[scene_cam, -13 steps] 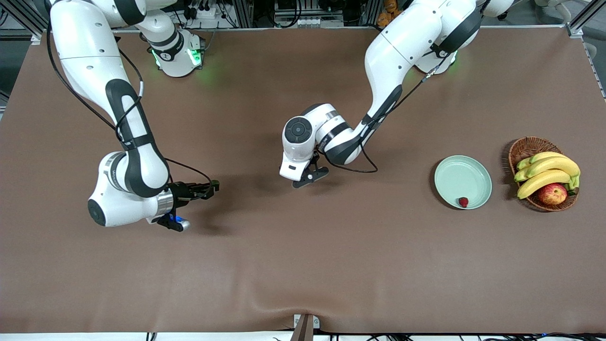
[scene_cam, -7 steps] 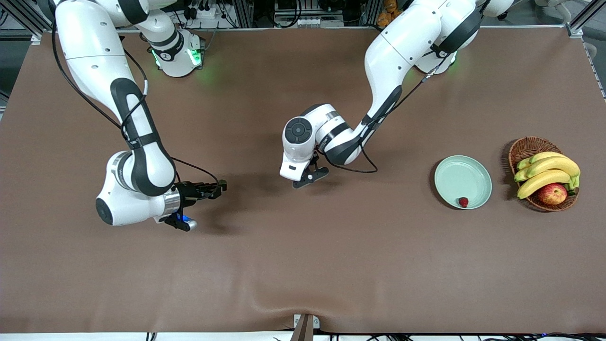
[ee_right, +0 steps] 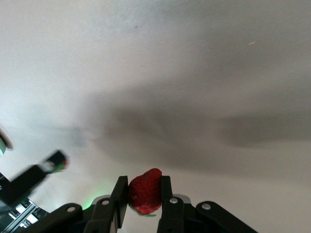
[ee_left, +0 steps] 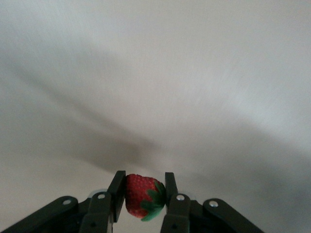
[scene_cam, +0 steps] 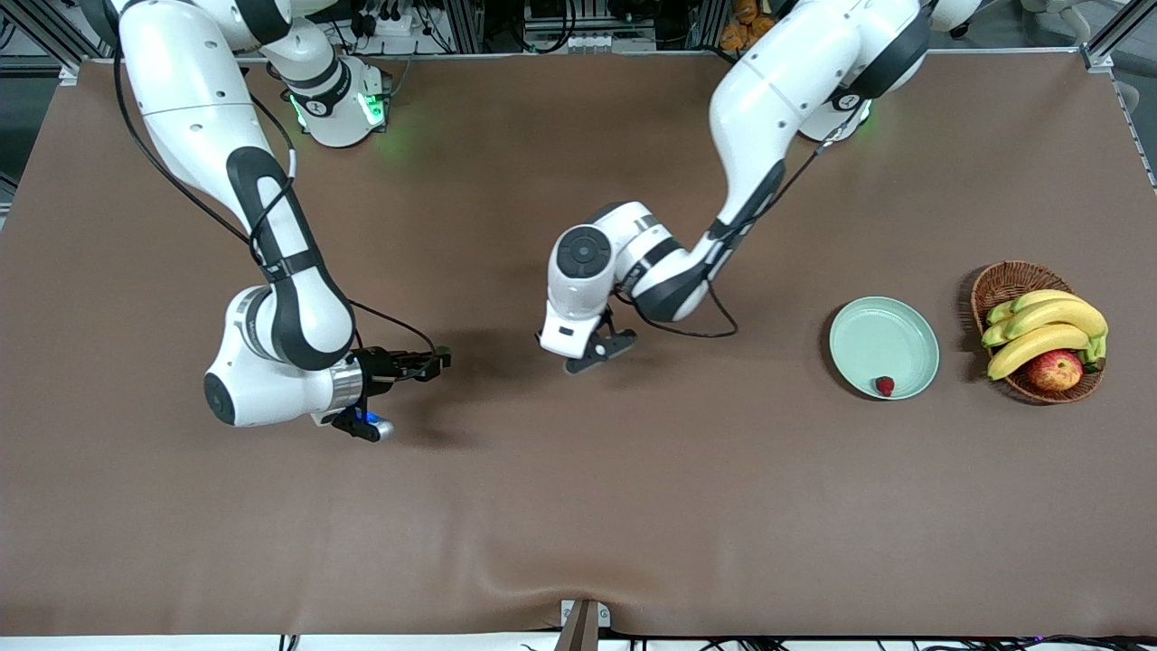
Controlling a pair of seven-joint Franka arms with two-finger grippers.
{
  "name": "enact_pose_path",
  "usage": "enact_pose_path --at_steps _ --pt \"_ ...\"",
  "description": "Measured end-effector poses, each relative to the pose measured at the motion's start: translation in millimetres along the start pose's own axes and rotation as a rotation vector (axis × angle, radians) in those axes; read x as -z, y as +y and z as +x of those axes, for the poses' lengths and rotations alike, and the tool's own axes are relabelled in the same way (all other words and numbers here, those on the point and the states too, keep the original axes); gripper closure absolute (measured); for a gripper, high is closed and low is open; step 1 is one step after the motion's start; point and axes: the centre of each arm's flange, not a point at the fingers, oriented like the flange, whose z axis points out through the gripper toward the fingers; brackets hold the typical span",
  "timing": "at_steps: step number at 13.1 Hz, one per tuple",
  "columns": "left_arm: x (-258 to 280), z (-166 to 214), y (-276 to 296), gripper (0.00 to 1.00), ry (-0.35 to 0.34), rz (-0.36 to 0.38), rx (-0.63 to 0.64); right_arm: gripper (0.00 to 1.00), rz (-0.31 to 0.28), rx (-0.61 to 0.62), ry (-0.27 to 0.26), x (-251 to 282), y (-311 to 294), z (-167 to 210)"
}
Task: Collect all strawberries into plate
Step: 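Put the left gripper's strawberry on the plate while the right gripper drops another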
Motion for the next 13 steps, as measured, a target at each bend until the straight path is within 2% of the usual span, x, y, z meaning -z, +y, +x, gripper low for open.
enact_pose_path --at_steps 3,7,9,12,13 --pt "77 61 -18 0.63 0.043 0.004 0.065 0.68 0.008 -0.029 0.028 -26 -23 -3" --pt "145 143 -85 0.63 0.049 0.134 0.023 0.68 0.041 -0.105 0.099 -85 -80 -21" --pt "156 183 -131 0.63 0.020 0.207 -0.001 0.68 0.068 -0.127 0.112 -117 -96 -28" --pt "140 235 -202 0.63 -0.049 0.291 -0.020 0.68 0.064 -0.138 0.118 -143 -95 -29" --pt "130 251 -228 0.63 -0.076 0.311 -0.024 0.64 0.060 -0.141 0.116 -145 -93 -28"
